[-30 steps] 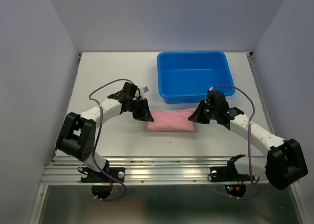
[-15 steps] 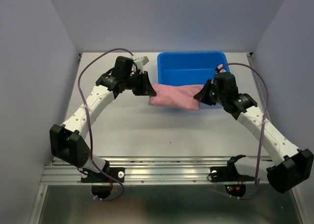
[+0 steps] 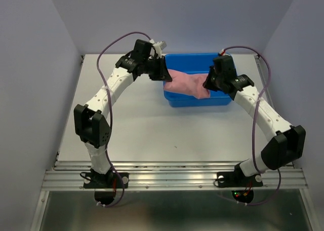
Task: Roll the t-shirts
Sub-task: Place the T-shirt in the bin.
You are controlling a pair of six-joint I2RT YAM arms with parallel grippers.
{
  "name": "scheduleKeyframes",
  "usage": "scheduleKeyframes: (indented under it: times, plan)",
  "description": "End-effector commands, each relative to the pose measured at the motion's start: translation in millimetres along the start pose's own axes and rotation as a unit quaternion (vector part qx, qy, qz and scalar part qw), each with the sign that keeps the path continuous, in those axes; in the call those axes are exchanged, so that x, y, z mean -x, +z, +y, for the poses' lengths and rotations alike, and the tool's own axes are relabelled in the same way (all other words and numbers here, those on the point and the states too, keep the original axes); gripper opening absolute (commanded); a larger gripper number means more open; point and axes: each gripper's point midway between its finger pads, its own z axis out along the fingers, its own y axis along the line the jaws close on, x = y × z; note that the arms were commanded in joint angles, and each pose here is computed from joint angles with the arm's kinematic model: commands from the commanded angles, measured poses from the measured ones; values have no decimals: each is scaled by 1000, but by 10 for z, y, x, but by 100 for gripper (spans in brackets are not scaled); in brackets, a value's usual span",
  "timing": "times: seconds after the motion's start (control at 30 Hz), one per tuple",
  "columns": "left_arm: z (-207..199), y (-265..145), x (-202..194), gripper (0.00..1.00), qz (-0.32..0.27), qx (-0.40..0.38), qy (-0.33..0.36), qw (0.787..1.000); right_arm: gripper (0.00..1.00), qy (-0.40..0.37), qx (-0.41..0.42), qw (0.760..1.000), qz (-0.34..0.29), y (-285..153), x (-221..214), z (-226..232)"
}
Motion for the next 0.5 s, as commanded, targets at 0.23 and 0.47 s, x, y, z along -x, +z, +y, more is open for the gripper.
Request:
scheduleKeyframes:
  times: [0.23,0.47]
  plan:
    - [-95,418,323,0,-36,8,12,999,1,-48,-80,995,-18,385,386,-443]
    - [125,905,227,0,-21,11,3,1000,1,-55,-117,992,3,717,290,-761]
